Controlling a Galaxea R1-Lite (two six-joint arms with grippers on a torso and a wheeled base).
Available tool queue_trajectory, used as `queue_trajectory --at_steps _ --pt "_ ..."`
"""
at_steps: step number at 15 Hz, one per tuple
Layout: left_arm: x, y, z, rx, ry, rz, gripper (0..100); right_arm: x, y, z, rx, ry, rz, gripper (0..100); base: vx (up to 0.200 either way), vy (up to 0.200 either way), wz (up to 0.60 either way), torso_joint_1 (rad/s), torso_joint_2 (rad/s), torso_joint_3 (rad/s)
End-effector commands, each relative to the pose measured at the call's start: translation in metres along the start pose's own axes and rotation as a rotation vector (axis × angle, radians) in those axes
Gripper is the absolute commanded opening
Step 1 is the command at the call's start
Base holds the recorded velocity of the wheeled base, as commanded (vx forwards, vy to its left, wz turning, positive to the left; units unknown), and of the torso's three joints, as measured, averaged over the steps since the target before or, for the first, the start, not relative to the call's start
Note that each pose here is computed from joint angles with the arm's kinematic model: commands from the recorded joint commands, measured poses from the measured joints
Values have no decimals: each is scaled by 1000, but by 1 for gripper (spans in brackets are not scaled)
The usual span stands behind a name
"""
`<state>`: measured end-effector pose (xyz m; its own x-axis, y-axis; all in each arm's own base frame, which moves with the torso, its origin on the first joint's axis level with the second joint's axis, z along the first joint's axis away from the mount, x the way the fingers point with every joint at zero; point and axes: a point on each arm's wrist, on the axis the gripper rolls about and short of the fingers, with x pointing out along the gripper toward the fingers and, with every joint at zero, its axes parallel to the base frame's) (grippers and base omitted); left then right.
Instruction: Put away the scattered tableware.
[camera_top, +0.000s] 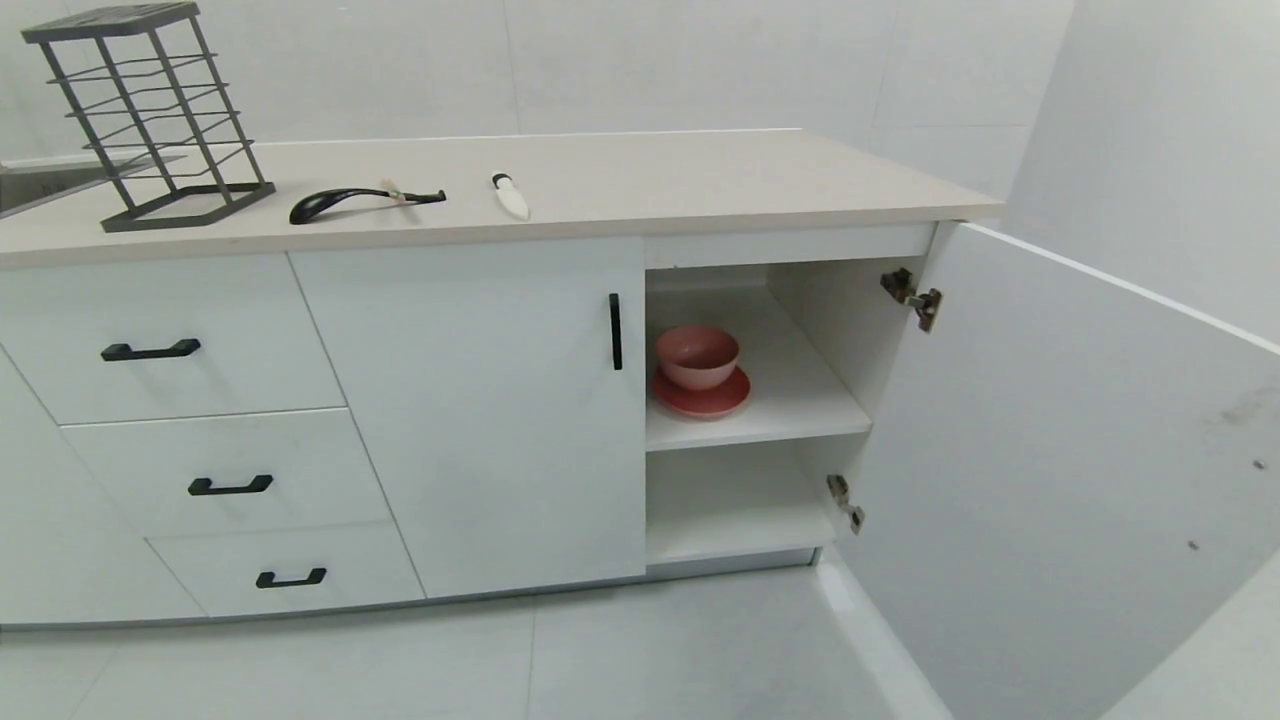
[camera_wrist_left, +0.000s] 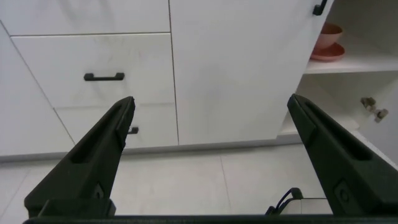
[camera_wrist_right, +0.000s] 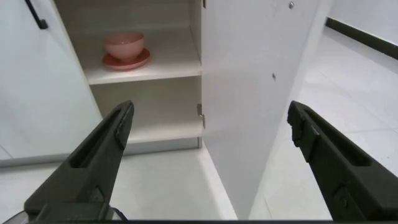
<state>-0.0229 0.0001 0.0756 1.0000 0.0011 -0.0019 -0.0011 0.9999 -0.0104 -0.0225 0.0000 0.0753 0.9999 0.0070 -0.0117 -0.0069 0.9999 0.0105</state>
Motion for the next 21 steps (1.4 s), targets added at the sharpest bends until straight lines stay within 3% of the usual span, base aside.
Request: queue_trajectory --at_steps 1,2,3,21 --pt "0 0 0 0 1 0 100 0 0 0 0 2 -1 100 0 -200 0 2 2 2" --pt "0 0 0 0 1 0 100 0 0 0 0 2 -1 100 0 -200 0 2 2 7" --pt "0 0 0 0 1 0 100 0 0 0 0 2 -1 0 0 -200 0 2 2 -2" --pt "0 0 0 -20 -1 8 100 0 0 0 -7 2 8 0 0 -200 0 2 3 2"
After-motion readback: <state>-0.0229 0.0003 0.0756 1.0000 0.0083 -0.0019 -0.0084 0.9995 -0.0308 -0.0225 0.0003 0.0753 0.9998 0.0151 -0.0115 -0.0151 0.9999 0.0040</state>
